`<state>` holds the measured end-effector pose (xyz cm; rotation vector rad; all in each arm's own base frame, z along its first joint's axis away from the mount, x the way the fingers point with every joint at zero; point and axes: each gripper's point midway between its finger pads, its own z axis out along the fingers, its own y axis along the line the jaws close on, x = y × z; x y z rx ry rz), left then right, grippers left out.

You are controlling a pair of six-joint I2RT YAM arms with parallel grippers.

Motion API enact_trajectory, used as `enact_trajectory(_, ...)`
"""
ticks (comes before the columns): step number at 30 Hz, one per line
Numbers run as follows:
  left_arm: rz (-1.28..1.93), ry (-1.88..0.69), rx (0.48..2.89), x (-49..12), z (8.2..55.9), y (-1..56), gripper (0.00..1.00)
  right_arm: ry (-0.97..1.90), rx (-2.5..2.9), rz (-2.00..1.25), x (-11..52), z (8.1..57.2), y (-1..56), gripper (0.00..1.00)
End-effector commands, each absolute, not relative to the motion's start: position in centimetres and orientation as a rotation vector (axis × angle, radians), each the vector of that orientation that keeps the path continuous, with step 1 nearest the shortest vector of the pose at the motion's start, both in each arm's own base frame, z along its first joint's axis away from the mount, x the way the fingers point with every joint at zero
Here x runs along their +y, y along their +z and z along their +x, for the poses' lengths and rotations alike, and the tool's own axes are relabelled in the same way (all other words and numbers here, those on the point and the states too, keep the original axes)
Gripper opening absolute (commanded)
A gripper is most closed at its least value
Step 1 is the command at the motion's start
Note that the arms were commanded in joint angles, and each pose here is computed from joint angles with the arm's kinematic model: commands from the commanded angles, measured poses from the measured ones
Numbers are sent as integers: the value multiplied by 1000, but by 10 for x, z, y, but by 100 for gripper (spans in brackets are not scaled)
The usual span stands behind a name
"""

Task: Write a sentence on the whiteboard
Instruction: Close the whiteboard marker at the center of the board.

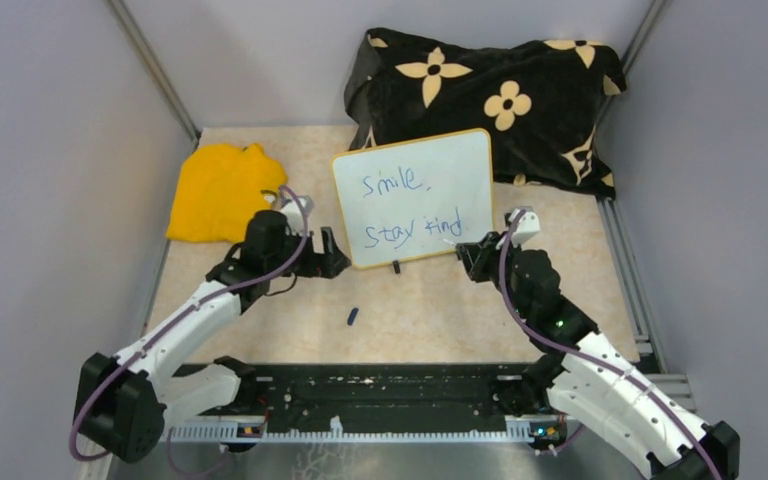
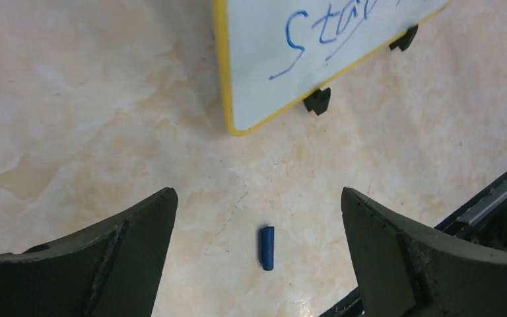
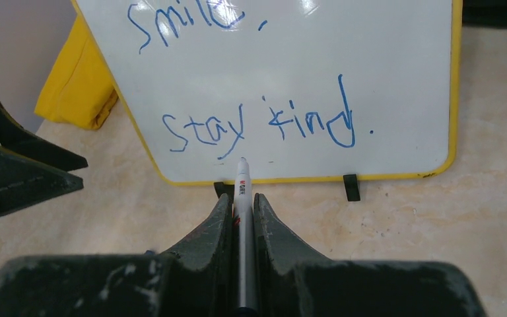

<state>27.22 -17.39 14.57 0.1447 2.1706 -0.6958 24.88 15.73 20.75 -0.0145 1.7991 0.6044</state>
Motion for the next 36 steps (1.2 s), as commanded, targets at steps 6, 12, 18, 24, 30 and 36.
enact_trajectory(6,453,-471,2421,-210,249,116,92,592,1736,16,150,249,221,0)
enact_trajectory(12,597,-371,2589,-221,221,82,86,575,1723,32,143,247,221,0)
enact_trajectory(18,662,-406,2643,-234,202,64,71,578,1708,28,144,249,224,0)
enact_trajectory(24,677,-444,2688,-243,185,47,60,586,1710,20,146,248,224,0)
enact_trajectory(30,677,-412,2731,-242,179,31,53,590,1700,25,145,247,226,0)
enact_trajectory(36,625,-392,2727,-242,183,25,51,603,1700,16,148,246,226,0)
